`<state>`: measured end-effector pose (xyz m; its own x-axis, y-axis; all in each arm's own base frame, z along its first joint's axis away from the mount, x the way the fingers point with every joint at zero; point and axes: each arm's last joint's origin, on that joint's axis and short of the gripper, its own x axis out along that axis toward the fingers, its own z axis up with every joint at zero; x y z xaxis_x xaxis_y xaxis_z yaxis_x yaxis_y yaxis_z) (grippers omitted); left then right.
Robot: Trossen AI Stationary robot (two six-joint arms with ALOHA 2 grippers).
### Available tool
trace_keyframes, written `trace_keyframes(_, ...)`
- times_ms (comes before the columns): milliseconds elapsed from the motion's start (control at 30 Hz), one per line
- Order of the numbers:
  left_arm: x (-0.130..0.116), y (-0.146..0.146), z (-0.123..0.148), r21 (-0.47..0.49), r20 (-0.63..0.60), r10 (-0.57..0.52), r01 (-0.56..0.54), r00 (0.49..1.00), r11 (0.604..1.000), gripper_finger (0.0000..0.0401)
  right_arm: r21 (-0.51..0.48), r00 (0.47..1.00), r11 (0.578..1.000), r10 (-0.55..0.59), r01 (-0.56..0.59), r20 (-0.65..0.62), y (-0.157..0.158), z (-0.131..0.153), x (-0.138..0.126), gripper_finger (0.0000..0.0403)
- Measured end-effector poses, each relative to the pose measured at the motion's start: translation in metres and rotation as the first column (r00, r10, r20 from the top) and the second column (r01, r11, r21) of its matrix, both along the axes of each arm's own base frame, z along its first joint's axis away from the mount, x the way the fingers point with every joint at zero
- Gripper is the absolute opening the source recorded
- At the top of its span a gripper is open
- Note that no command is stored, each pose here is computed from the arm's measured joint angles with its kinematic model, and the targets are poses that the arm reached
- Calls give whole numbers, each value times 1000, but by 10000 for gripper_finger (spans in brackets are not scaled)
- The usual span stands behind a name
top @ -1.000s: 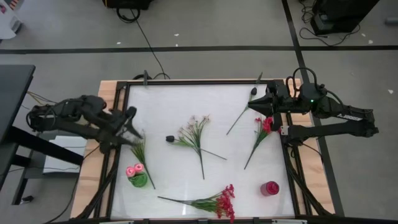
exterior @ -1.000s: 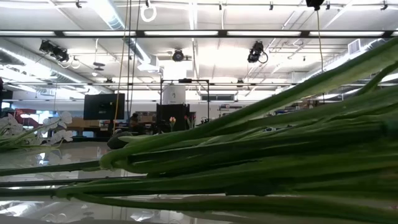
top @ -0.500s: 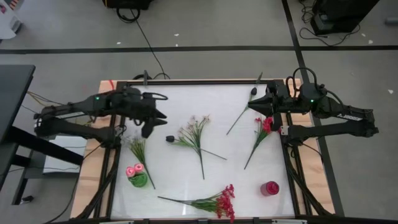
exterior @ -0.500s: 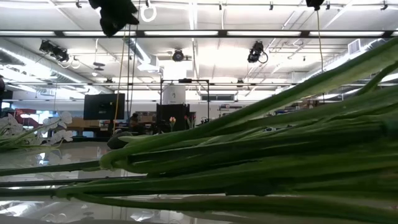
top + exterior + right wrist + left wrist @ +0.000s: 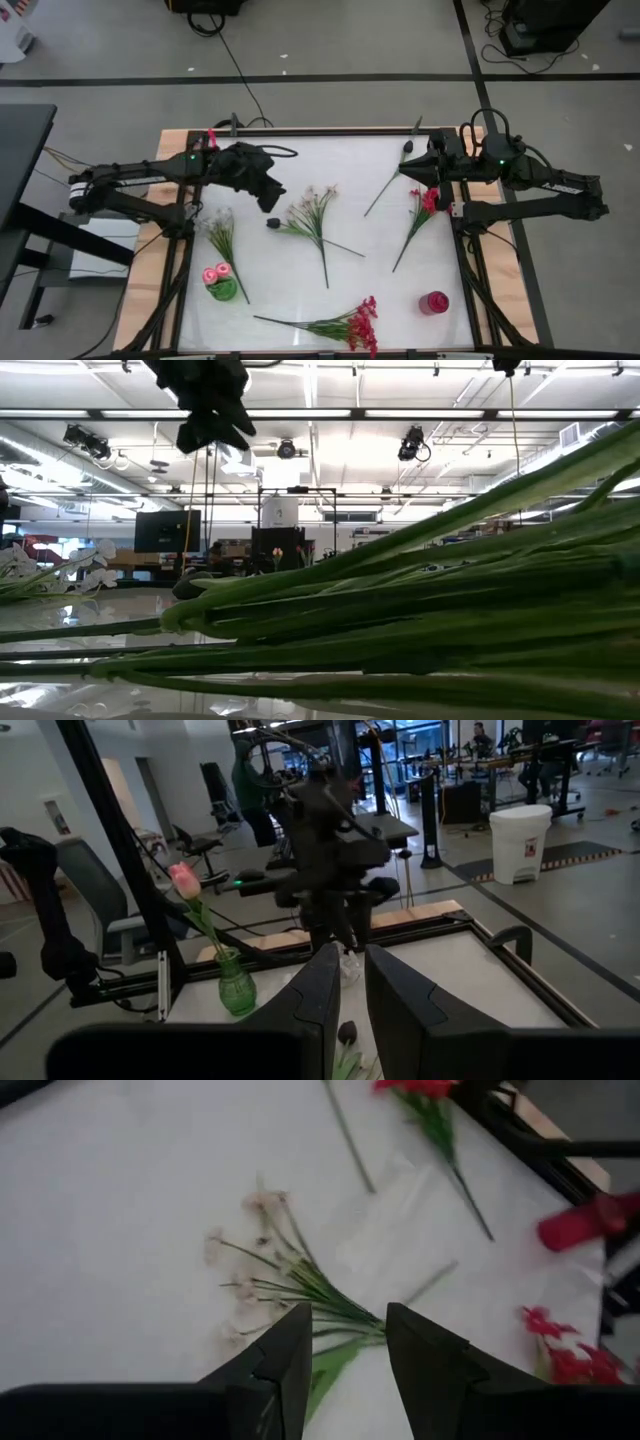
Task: Sort flowers into vase by color
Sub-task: Put the left white flowers into the green vase
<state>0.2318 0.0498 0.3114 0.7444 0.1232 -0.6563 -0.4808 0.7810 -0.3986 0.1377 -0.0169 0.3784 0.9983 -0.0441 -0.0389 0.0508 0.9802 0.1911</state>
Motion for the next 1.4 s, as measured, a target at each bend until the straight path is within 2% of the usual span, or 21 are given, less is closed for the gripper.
trace_keyframes(200,4,19,-6,-65,1,130,-130,992,989,134,0,1000,1000,0,0,0,0,0,0,62)
trace_keyframes(300,-1,26,-9,-129,-42,214,-218,976,967,133,0,1000,1000,0,0,-1,0,0,0,62)
trace_keyframes(500,-16,25,-22,-247,-242,336,-392,910,886,108,0,1000,1000,0,0,0,0,0,0,62)
trace_keyframes(600,-21,19,-26,-294,-328,388,-484,861,824,97,-1,1000,1000,-3,3,2,0,0,0,62)
trace_keyframes(800,-23,-1,-30,-336,-423,488,-632,764,699,91,13,993,996,-86,85,81,-3,7,3,62)
trace_keyframes(967,-25,-22,-36,-332,-525,519,-723,675,605,91,91,990,994,-74,63,124,-3,11,3,62)
trace_keyframes(1067,-28,-34,-40,-298,-593,527,-774,609,559,91,92,987,993,-85,73,133,-3,12,3,62)
trace_keyframes(1167,-29,-46,-45,-253,-645,535,-813,545,524,91,96,981,983,-164,155,100,-7,9,3,62)
trace_keyframes(1267,-28,-58,-49,-219,-678,535,-833,504,509,94,130,961,954,-275,271,11,-13,0,2,63)
trace_keyframes(1400,-25,-72,-56,-178,-713,540,-860,448,478,126,189,934,915,-344,356,-92,-19,-10,-1,73)
